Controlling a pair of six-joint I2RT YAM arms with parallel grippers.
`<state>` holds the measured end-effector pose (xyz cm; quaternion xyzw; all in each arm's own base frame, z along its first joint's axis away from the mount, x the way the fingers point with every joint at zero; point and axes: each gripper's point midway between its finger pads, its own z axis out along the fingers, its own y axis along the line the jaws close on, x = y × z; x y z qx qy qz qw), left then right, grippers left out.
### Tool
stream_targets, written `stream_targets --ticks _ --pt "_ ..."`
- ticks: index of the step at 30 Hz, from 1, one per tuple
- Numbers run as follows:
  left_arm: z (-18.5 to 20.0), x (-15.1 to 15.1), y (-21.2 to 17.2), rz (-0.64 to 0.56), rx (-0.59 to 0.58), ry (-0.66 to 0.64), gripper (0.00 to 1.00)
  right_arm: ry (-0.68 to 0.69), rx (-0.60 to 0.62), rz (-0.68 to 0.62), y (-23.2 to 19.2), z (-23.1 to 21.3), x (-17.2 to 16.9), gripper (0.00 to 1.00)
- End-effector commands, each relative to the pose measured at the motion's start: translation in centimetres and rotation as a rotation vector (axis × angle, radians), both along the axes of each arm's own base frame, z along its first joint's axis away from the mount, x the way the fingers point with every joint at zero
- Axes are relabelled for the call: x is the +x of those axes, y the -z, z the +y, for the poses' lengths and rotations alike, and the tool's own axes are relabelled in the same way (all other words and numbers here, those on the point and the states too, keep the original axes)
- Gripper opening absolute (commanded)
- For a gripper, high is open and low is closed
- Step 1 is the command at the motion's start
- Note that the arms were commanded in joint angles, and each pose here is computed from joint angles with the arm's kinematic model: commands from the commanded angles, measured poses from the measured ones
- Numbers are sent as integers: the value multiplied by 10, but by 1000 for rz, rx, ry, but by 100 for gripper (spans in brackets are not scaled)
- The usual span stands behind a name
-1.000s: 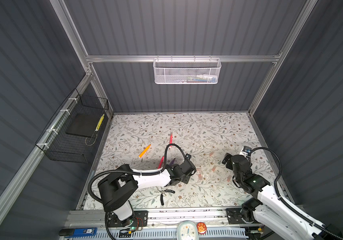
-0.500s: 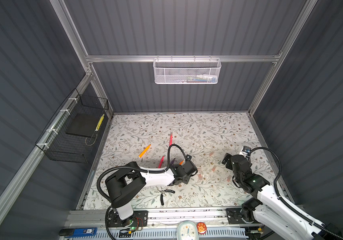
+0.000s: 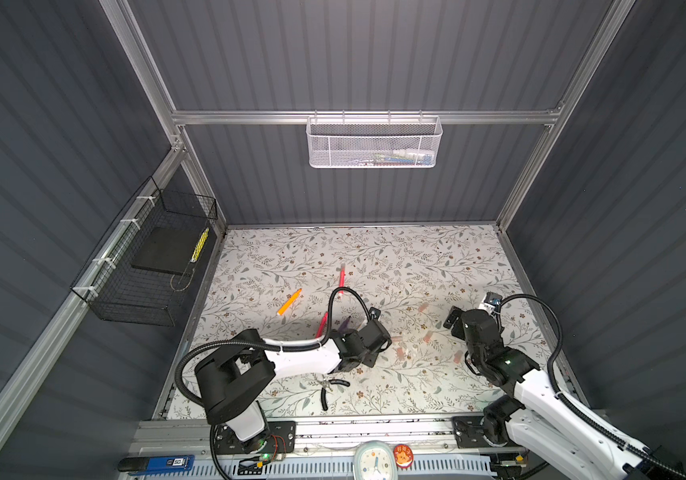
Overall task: Insert the pens into the pen caps
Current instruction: 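Lower the left gripper and close on the nearer orange marker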
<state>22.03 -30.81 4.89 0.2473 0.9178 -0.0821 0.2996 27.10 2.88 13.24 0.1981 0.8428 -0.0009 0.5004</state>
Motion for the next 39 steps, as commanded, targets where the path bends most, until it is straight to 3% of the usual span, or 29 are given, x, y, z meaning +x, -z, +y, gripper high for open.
stream_targets --ticks 1,21,32,39 --pt "6 3 -6 -36 -1 -23 59 -3 -3 -13 -8 2 3 99" --pt "-3 10 27 5 100 -22 59 -7 -1 -15 -9 3 2 99" --pt "-8 8 41 51 147 -1 35 -6 -2 -17 -9 3 2 99" --pt "-3 0 35 84 156 13 35 -6 -3 -16 -9 2 2 99"
